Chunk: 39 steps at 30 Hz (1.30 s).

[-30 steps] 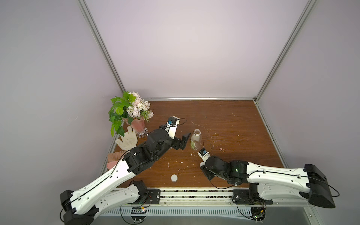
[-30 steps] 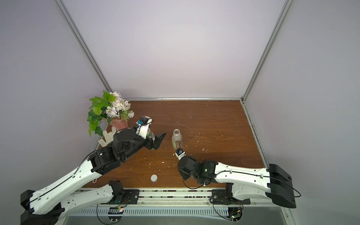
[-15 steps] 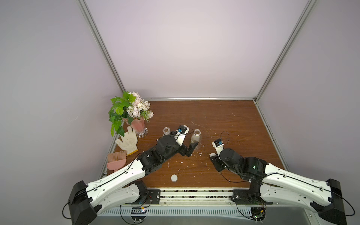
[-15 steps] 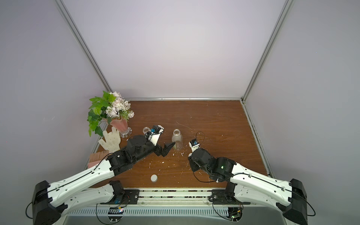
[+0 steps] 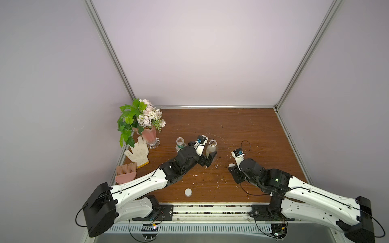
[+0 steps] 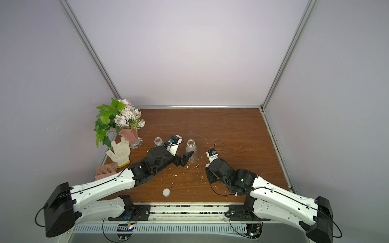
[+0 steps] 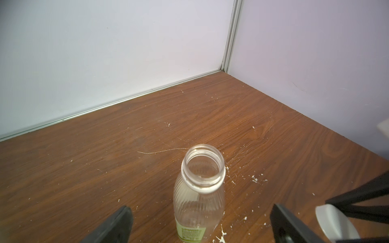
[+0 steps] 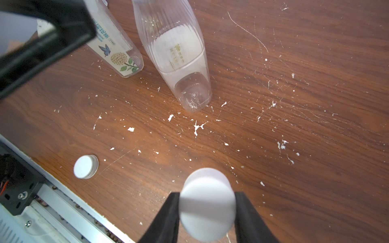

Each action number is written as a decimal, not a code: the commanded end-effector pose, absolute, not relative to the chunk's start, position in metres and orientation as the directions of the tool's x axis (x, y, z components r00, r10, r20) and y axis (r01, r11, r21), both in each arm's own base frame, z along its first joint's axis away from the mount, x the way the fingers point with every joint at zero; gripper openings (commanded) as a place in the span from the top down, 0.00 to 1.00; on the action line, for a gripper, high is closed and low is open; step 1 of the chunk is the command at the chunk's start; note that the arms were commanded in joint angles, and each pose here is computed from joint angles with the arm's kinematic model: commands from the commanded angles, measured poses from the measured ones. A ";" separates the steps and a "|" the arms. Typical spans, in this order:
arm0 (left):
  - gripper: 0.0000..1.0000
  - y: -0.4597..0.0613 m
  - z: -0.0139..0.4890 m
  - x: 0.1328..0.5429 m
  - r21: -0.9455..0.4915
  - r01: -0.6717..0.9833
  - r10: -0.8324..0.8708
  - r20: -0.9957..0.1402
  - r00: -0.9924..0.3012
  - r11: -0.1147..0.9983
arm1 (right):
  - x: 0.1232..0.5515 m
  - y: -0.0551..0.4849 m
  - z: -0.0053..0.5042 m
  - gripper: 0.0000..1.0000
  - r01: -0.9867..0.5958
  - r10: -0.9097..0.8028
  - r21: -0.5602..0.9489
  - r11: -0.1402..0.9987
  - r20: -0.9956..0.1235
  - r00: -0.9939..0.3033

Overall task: Screw on the bottle caps
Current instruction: Screw the bottle cap onto the plastic bottle.

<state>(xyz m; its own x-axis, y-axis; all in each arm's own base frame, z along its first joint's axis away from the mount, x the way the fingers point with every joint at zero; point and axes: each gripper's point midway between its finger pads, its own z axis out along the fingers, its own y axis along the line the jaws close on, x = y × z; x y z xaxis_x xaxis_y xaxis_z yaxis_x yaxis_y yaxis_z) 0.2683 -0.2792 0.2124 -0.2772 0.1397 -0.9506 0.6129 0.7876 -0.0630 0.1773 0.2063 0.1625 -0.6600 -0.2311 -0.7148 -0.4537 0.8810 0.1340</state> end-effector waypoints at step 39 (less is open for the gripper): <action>0.21 -0.305 0.165 0.290 -0.007 0.611 0.156 -0.965 -0.212 0.792 | 0.189 0.197 0.204 0.59 -0.404 -0.160 0.146 0.903 -0.759 -0.631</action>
<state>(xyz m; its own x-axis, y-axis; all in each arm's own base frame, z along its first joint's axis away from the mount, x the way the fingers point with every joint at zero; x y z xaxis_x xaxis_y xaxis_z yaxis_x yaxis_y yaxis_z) 0.2945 -0.2990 0.1629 -0.2411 0.1558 -0.9579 0.5852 0.8107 -0.0154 0.1838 0.2015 0.1843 -0.6497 -0.2013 -0.7330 -0.4328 0.8907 0.1390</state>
